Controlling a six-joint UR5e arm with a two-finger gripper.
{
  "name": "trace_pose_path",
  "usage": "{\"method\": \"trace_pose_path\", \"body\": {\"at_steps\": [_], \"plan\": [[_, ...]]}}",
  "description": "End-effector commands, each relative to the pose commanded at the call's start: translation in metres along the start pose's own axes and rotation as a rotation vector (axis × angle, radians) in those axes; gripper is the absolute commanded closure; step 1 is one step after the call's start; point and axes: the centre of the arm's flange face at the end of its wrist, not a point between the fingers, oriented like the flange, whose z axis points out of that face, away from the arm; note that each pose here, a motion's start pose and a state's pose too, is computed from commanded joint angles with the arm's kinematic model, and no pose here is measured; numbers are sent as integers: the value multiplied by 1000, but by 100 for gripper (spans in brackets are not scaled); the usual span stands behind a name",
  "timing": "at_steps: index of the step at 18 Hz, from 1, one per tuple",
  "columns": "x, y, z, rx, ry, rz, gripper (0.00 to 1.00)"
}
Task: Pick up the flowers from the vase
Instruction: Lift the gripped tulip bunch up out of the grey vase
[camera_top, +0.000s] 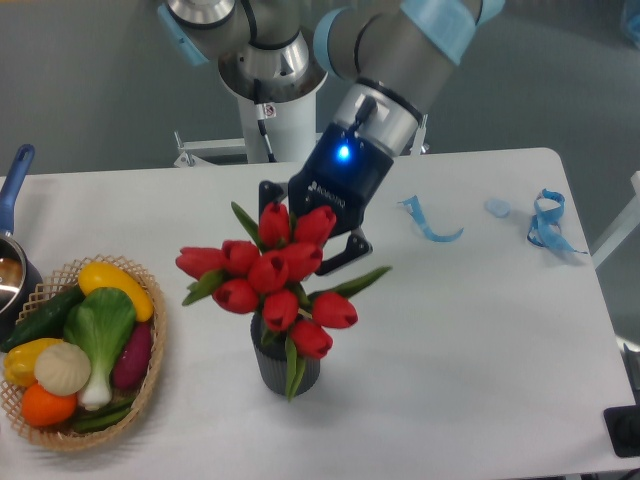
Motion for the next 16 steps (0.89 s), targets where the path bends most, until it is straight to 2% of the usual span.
{"method": "trace_pose_path", "body": {"at_steps": [3,7,14,16], "plan": [[2,-7,-16,-1,-36,1,79],[-29,5,-42,7,-93,-30,79],[-99,56,-71,-22,-170,24,79],[-108,70,-76,-31,-181,37,79]]}}
